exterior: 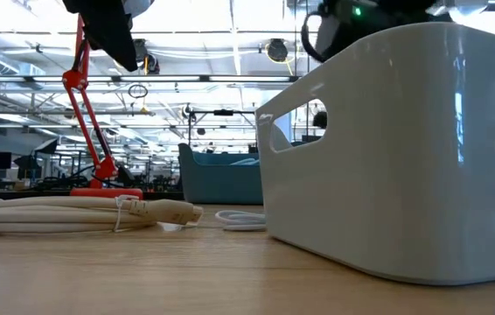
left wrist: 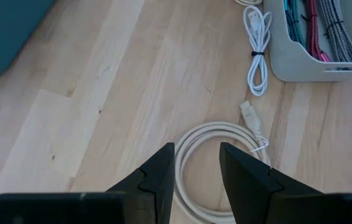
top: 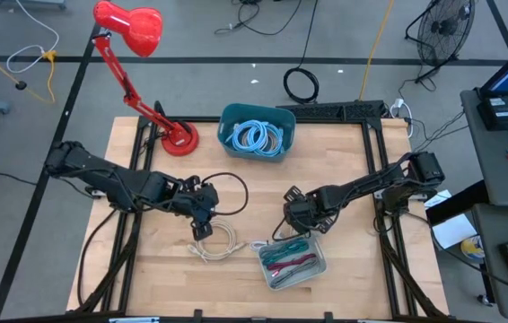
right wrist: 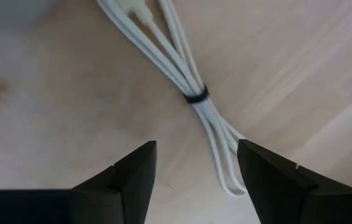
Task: Pick & Place USB Port
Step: Put the brown charger cable into the gray bin
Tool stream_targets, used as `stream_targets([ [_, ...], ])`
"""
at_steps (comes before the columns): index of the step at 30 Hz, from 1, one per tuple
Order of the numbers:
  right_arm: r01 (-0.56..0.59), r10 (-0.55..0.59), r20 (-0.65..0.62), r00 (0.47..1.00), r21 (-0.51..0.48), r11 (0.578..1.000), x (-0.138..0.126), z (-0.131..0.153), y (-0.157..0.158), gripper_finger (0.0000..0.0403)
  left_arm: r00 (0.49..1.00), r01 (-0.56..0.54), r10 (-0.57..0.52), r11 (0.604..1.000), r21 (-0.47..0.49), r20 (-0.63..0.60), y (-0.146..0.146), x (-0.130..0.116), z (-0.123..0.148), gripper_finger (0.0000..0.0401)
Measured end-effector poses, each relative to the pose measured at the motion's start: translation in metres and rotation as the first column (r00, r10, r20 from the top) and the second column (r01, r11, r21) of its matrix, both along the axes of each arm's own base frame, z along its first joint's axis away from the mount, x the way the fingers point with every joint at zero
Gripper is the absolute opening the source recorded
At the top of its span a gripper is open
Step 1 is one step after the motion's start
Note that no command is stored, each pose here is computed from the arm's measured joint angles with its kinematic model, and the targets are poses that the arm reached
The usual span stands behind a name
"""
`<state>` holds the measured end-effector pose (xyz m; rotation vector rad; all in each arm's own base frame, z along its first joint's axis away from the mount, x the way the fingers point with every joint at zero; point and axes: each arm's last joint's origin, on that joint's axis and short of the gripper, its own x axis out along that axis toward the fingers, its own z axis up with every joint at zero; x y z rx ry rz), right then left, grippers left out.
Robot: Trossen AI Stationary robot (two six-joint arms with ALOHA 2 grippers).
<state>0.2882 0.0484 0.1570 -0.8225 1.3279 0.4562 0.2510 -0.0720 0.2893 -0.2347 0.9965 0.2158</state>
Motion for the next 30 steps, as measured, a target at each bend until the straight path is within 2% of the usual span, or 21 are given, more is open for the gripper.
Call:
stream_targets([
  [6,0.029,-0.026,0.044,0.999,-0.068,0.997,0.0,-0.005,-0.006,0.0209,1.0,-0.004,0.004,1.0,-0.003,0.001,0.0,0.0,0.0,0.0131],
  [10,0.054,-0.049,0.085,0.995,-0.052,0.997,0.005,-0.004,-0.012,0.0205,1.0,-0.004,0.004,1.0,-0.003,0.001,0.0,0.0,0.0,0.0131],
  [20,0.05,-0.049,0.079,0.996,-0.002,0.999,0.007,-0.005,-0.02,0.0203,1.0,-0.011,0.011,1.0,-0.001,0.003,0.0,0.0,0.0,0.0131],
  [30,0.055,-0.055,0.094,0.994,-0.005,0.998,-0.002,-0.019,-0.023,0.0203,1.0,-0.025,0.025,1.0,-0.005,0.005,0.0,0.0,0.0,0.0131],
])
